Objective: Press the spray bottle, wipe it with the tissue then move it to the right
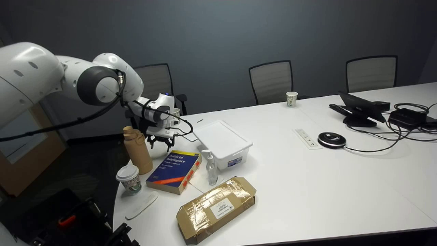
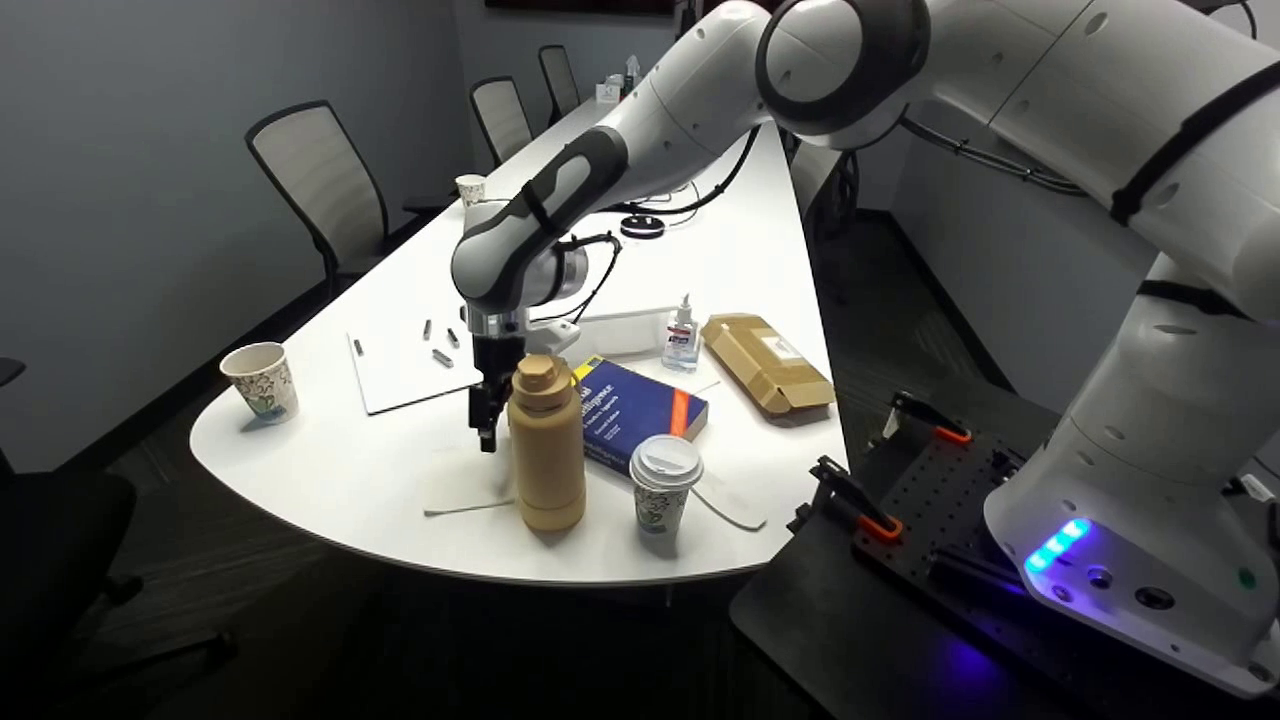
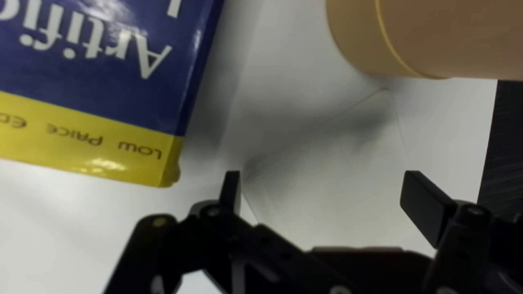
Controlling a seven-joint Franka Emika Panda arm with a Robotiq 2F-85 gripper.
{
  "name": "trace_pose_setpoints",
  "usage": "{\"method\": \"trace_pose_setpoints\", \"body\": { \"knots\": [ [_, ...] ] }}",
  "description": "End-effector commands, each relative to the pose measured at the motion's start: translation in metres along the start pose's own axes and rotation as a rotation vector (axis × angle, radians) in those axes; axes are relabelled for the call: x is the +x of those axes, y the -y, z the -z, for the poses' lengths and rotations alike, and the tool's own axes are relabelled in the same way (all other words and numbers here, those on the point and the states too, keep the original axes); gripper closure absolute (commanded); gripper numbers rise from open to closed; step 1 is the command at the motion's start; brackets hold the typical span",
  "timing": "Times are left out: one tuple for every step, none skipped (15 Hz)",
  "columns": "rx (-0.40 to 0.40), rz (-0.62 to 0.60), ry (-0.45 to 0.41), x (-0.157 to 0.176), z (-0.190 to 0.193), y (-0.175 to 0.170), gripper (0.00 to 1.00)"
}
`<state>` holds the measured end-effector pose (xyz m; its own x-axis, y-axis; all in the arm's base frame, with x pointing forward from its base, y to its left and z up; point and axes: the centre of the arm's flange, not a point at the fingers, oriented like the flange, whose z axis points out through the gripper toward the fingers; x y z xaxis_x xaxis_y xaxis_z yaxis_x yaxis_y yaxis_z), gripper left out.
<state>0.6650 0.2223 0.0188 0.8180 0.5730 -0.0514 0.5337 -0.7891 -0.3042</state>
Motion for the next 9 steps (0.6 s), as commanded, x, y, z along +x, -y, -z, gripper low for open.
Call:
{"method": "trace_pose_setpoints", "body": {
  "knots": [
    [0.0, 0.026, -0.015, 0.019, -0.018, -0.005, 0.0],
    [-0.002, 0.028, -0.014, 0.02, -0.022, -0.004, 0.0],
    [-0.004, 0.028, -0.013, 0.022, -0.027, -0.004, 0.0],
    [-0.005, 0.029, -0.011, 0.022, -0.031, -0.003, 0.0],
    [-0.008, 0.03, -0.008, 0.023, -0.037, -0.003, 0.0],
    [-0.011, 0.031, -0.004, 0.024, -0.042, -0.002, 0.0],
    [-0.015, 0.033, -0.006, 0.026, -0.043, -0.001, 0.0],
    [-0.021, 0.032, -0.006, 0.027, -0.046, -0.001, 0.0],
    [-0.025, 0.029, -0.009, 0.028, -0.048, -0.003, 0.11]
  ]
}}
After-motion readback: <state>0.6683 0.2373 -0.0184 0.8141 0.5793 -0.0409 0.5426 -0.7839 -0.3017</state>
